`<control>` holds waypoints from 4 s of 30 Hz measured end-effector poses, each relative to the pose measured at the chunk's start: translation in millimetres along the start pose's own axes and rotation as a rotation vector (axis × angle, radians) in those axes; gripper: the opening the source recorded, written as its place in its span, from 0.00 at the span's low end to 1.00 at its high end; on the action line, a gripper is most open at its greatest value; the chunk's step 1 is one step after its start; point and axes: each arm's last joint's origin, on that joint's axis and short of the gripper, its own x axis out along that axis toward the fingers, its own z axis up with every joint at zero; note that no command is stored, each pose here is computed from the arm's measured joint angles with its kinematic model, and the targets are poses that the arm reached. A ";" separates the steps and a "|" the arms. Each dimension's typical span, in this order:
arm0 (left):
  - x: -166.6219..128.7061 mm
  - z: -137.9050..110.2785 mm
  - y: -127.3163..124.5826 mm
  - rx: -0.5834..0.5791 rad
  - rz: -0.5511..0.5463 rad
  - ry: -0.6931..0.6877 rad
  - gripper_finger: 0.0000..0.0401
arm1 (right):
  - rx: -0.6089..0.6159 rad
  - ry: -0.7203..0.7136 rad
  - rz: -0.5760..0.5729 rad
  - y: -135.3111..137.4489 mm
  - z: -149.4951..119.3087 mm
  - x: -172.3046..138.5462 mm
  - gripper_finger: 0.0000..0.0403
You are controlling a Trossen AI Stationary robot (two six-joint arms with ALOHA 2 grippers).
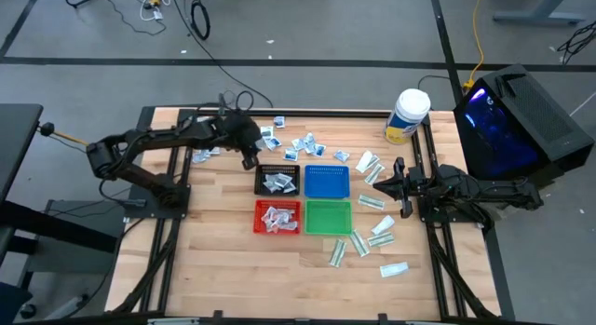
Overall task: Pick & Place First Aid Supplies
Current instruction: Put the gray towelette pack into the black bin
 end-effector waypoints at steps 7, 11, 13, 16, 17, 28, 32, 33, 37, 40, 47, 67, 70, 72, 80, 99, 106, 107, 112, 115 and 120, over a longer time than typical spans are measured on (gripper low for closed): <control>-6.0 6.8 -23.9 0.071 -0.053 -0.035 0.46 | 0.000 0.000 0.000 0.0 0.0 0.0 0.04; -6.7 8.5 -34.8 0.103 -0.079 -0.041 0.46 | 0.000 0.000 0.000 0.0 -0.1 0.0 0.04; -7.1 9.0 -39.0 0.115 -0.089 -0.044 0.46 | 0.000 0.000 0.000 0.0 -0.1 0.0 0.04; -7.7 10.6 -43.8 0.134 -0.099 -0.056 0.46 | 0.000 0.000 0.000 0.0 0.0 0.0 0.04; -7.8 11.3 -45.1 0.137 -0.100 -0.064 0.46 | 0.000 0.000 0.000 0.0 -0.1 0.0 0.04; -8.7 13.2 -51.1 0.114 -0.155 -0.084 0.46 | 0.000 0.000 0.000 0.0 -0.1 0.0 0.04; -9.8 13.8 -59.6 0.126 -0.180 -0.088 0.46 | 0.000 0.000 0.000 0.0 0.0 0.0 0.04; -10.2 14.0 -62.3 0.134 -0.187 -0.089 0.46 | 0.000 0.000 0.000 0.0 -0.1 0.0 0.04; -12.0 14.4 -73.3 0.165 -0.213 -0.094 0.46 | 0.000 0.000 0.000 0.0 -0.1 0.0 0.04; -11.3 14.2 -80.9 0.186 -0.232 -0.091 0.46 | 0.000 0.000 0.000 0.0 -0.1 0.0 0.04; -3.2 10.7 -89.8 0.209 -0.253 -0.055 0.46 | 0.000 0.000 0.000 0.0 0.0 0.0 0.04; 8.8 10.7 -91.9 0.200 -0.248 -0.052 0.46 | 0.000 0.000 0.000 0.0 -0.1 0.0 0.04; 8.8 10.6 -91.9 0.178 -0.246 -0.049 0.50 | 0.000 0.000 0.000 0.0 -0.1 0.0 0.04; 8.8 10.6 -91.8 0.175 -0.245 -0.048 0.55 | 0.000 0.000 0.000 0.0 0.0 0.0 0.04; 8.9 10.4 -91.3 0.171 -0.234 -0.044 0.74 | 0.000 0.001 0.000 0.0 -0.1 0.0 0.04; -43.8 63.1 -39.8 0.085 -0.096 -0.117 0.75 | 0.000 0.000 0.000 0.0 0.0 0.0 0.04; -52.3 72.6 -7.5 0.052 -0.020 -0.133 0.75 | 0.000 0.000 0.000 0.0 0.0 0.0 0.04; -52.8 72.8 -2.7 0.041 -0.008 -0.136 0.75 | 0.000 0.000 0.000 0.0 -0.1 0.0 0.04; -52.3 69.0 17.2 -0.007 0.038 -0.125 0.75 | 0.000 0.000 0.000 0.0 0.0 0.0 0.04; -51.7 66.7 25.5 -0.029 0.057 -0.118 0.75 | 0.000 0.000 0.000 0.0 -0.1 0.0 0.04; -51.5 62.6 40.0 -0.066 0.083 -0.122 0.75 | 0.000 0.000 0.000 0.0 -0.1 0.0 0.04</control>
